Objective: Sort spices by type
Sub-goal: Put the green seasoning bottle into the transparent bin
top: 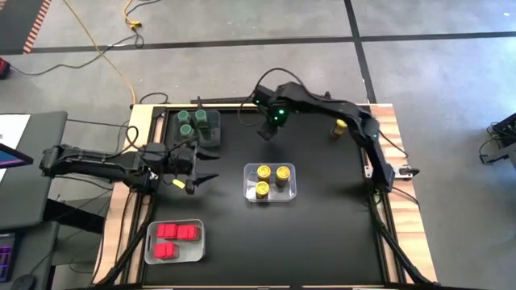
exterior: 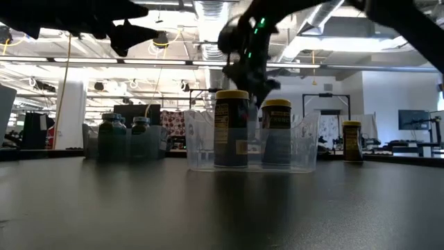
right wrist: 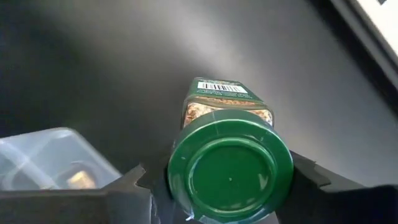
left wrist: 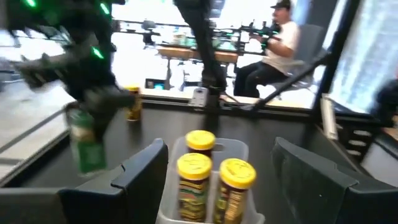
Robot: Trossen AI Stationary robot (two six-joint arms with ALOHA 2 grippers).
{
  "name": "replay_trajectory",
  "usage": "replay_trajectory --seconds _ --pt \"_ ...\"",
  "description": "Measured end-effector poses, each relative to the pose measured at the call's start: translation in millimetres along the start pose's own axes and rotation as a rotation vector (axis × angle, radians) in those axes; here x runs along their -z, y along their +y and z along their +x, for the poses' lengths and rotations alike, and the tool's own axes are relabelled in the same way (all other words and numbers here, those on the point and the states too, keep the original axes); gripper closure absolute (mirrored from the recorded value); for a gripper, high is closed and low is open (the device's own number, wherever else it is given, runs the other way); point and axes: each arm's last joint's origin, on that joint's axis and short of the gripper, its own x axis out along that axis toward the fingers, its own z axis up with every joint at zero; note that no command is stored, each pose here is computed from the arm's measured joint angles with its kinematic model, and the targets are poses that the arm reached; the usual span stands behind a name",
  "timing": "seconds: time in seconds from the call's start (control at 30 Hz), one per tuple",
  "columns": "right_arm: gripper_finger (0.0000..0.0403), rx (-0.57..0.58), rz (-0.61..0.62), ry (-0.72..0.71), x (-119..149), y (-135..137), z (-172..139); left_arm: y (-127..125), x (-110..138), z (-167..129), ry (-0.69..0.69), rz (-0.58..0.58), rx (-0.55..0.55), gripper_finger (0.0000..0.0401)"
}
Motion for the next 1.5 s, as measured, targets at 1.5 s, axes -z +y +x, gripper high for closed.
replay_trajectory --seconds 1.5 --pt "0.0113 0.001 -0.051 0.031 -13.7 -4.9 40.8 17.0 1.2 -0.5 0.010 -0.016 -0.205 0.0126"
